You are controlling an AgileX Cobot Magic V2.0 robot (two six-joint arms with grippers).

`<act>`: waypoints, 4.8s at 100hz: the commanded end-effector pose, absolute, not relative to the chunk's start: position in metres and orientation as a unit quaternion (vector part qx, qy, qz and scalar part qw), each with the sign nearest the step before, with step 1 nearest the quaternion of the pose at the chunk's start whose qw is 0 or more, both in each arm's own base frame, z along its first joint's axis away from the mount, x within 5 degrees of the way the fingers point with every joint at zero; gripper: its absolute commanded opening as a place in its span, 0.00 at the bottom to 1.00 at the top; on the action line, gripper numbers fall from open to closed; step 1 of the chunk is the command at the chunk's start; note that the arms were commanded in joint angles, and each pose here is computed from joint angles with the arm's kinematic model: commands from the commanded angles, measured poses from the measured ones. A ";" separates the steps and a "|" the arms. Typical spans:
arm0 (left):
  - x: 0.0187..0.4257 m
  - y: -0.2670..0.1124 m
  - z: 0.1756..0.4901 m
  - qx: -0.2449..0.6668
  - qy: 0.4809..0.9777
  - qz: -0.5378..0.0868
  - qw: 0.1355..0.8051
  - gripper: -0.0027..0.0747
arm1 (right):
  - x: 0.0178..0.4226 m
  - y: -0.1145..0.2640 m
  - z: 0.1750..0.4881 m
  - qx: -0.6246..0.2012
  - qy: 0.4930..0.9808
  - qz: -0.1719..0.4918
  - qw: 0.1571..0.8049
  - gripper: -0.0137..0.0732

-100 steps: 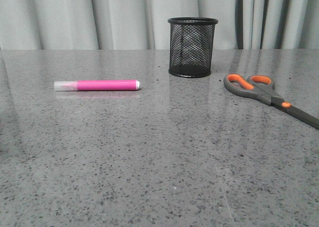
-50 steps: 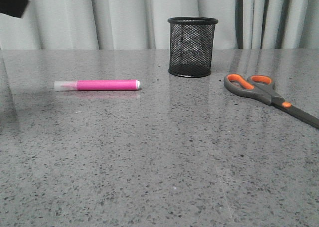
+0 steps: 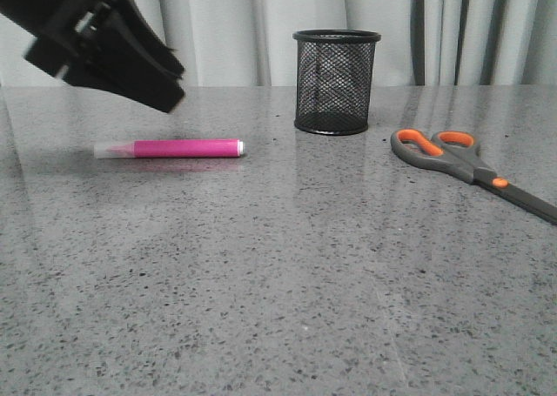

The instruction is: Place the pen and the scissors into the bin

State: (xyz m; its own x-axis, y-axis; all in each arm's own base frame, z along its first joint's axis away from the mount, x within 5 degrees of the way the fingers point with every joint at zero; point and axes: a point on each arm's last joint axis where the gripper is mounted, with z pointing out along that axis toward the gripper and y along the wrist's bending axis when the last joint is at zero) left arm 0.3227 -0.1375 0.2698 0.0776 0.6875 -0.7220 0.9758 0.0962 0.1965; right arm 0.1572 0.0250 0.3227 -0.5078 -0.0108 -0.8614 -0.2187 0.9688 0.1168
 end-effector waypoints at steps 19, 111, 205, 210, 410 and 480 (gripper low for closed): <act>0.337 -0.160 0.268 0.661 0.626 -0.206 0.359 0.52 | 0.161 0.023 0.338 -0.063 0.841 0.096 0.529 0.59; 0.346 -0.155 0.250 0.671 0.642 -0.172 0.328 0.03 | 0.161 0.023 0.337 -0.064 0.842 0.097 0.527 0.59; 0.340 -0.228 0.390 0.407 0.574 -0.357 0.614 0.01 | 0.160 0.023 0.337 -0.065 0.843 0.097 0.525 0.59; 0.342 -0.239 0.386 0.395 0.569 -0.360 0.625 0.01 | 0.160 0.023 0.337 -0.065 0.843 0.097 0.525 0.59; 0.352 -0.222 0.450 0.450 0.584 -0.245 0.630 0.01 | 0.161 0.023 0.338 -0.061 0.839 0.097 0.532 0.59; 0.193 -0.034 0.378 0.138 0.731 -0.060 0.666 0.01 | 0.171 0.029 0.334 -0.080 0.841 0.106 0.525 0.59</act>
